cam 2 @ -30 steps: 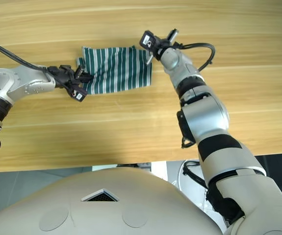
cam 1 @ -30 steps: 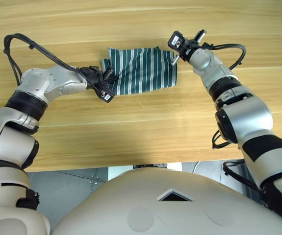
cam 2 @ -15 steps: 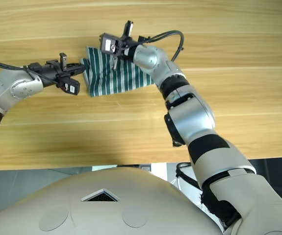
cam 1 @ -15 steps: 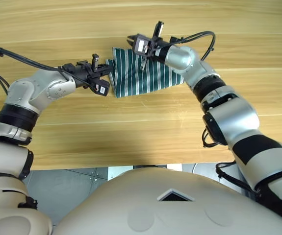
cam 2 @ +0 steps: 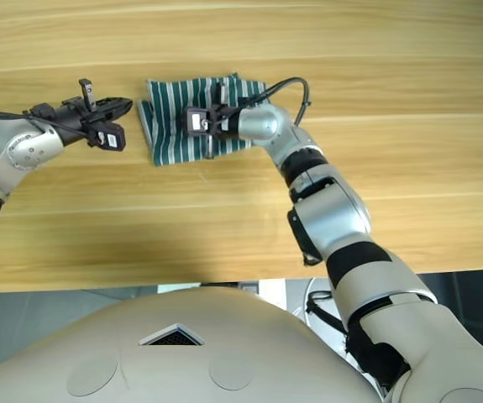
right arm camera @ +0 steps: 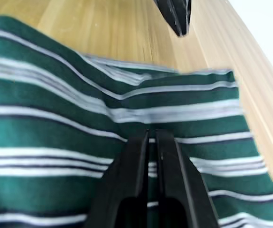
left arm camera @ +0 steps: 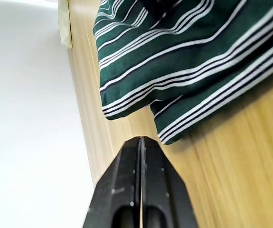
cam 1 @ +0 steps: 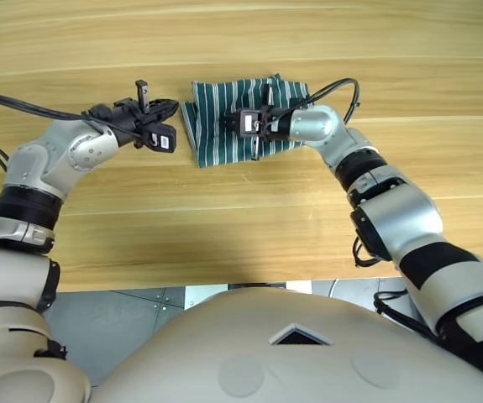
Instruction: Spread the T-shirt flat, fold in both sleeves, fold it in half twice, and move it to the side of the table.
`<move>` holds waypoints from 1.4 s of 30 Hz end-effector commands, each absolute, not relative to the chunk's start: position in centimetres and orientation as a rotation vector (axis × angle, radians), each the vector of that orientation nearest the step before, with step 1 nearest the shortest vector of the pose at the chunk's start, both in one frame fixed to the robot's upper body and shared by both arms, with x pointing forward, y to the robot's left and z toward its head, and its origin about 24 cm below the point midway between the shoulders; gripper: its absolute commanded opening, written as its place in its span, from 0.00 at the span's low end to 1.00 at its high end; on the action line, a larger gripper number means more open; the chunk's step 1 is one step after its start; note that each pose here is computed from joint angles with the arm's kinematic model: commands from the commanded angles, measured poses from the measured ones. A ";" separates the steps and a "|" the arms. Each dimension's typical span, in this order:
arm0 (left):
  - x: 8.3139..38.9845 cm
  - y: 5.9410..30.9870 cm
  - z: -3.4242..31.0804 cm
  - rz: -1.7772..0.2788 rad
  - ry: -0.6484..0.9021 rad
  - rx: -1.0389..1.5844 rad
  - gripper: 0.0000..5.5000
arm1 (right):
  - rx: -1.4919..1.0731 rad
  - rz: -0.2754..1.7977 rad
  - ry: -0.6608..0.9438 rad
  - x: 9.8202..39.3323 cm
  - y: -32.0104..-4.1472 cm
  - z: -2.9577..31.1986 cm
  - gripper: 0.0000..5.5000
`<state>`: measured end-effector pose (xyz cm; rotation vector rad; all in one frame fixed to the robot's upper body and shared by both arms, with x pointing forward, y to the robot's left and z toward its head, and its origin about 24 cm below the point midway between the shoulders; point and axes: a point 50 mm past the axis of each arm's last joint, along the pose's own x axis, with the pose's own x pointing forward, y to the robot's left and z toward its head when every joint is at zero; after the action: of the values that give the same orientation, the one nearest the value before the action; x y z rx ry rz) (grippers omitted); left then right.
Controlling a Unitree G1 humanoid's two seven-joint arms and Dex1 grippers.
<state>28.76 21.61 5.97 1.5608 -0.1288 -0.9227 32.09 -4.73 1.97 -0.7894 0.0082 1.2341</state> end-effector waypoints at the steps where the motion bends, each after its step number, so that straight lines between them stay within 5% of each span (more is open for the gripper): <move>1: 29.0 21.1 6.2 -0.923 -0.156 1.559 0.00 | -0.882 1.087 0.173 32.2 -4.9 -0.3 0.05; 5: 29.1 20.6 6.1 -0.919 -0.175 1.540 0.00 | -0.914 0.867 0.382 32.0 -6.9 -2.8 0.05; 9: 29.3 20.6 6.2 -0.886 -0.186 1.511 0.00 | -0.832 0.544 0.553 32.7 -11.8 -3.5 0.05; 15: 28.6 20.5 5.2 -0.825 -0.196 1.069 0.00 | -0.541 -0.217 0.741 30.4 -27.5 -3.0 0.05; 22: 28.9 23.1 4.0 -0.588 -0.132 0.588 0.00 | -0.362 -0.541 0.776 26.0 -34.9 -2.7 0.05; 29: 29.6 25.5 2.5 -0.376 -0.047 0.296 0.00 | -0.352 -0.524 0.614 28.2 -34.7 -0.5 0.05; 35: 30.6 27.4 3.0 -0.196 -0.083 -0.045 0.00 | -0.529 -0.517 0.214 33.2 -32.8 5.9 0.05; 40: 31.6 27.0 1.9 -0.051 -0.023 -0.289 0.00 | -0.768 -0.392 -0.242 35.7 -24.8 8.6 0.05; 42: 31.6 27.0 1.2 0.030 0.019 -0.358 0.00 | -0.608 -0.244 -0.270 35.7 -20.4 7.0 0.05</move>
<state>31.36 27.09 1.64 -0.2849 -0.0177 -0.0477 35.70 -24.56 8.45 -0.7501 -0.2424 -0.3772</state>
